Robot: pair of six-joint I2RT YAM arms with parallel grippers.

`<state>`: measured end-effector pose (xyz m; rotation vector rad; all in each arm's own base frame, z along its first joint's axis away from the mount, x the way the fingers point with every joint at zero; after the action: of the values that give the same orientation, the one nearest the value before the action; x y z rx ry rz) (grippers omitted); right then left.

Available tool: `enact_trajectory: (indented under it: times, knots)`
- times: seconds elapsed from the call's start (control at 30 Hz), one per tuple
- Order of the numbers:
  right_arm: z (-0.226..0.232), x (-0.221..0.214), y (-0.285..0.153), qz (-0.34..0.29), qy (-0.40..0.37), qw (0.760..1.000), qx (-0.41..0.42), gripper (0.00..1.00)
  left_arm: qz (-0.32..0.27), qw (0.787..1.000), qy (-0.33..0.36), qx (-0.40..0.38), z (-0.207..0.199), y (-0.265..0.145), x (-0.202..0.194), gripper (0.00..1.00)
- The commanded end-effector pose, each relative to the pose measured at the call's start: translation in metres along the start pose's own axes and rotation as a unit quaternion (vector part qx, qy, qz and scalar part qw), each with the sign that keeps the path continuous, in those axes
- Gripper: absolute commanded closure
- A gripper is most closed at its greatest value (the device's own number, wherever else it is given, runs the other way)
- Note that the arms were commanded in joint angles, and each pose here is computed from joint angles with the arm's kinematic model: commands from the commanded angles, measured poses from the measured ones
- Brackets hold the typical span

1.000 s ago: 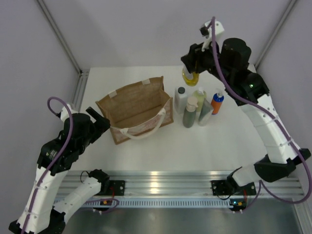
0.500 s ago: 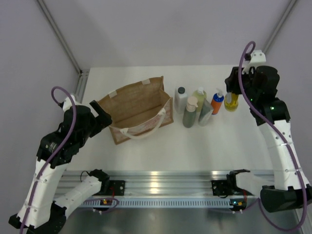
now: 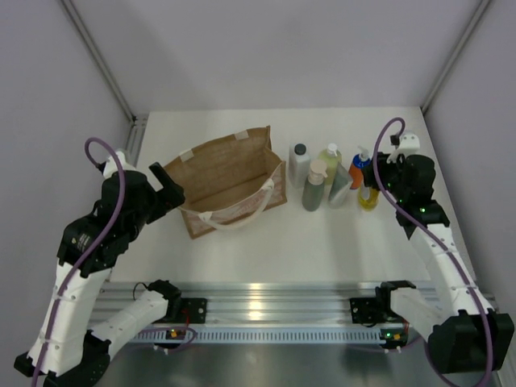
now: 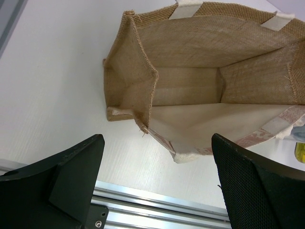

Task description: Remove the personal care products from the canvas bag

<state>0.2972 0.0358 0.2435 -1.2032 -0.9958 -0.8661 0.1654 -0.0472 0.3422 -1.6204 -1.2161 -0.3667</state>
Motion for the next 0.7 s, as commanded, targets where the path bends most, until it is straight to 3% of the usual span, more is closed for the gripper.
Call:
enact_trajectory:
  times: [0.0,0.13,0.67]
  knots:
    - [0.005,0.082,-0.009,-0.200,-0.020,0.979,0.030,1.00,-0.010,1.000,0.006,-0.010,0.001,-0.008,0.005,0.01]
    - [0.002,0.074,-0.001,-0.222,-0.021,0.974,0.034,1.00,-0.014,1.000,0.009,-0.011,0.003,-0.011,0.007,0.01]
    - [-0.019,-0.002,0.039,-0.118,0.005,0.993,0.030,1.00,-0.024,1.000,0.016,-0.005,0.005,-0.012,0.010,0.01]
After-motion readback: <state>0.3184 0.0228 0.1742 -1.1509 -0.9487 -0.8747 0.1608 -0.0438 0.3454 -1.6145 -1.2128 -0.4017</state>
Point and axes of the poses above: each gripper's point midway between its finger pads, its own y axis out along the fingers, its own z axis along the line the jaws close on, x = y × z, the point moved 4 cm from there along -y, back along the fingers, and after that the axes turned 3 degrees about -y, right-handed, at the moved point
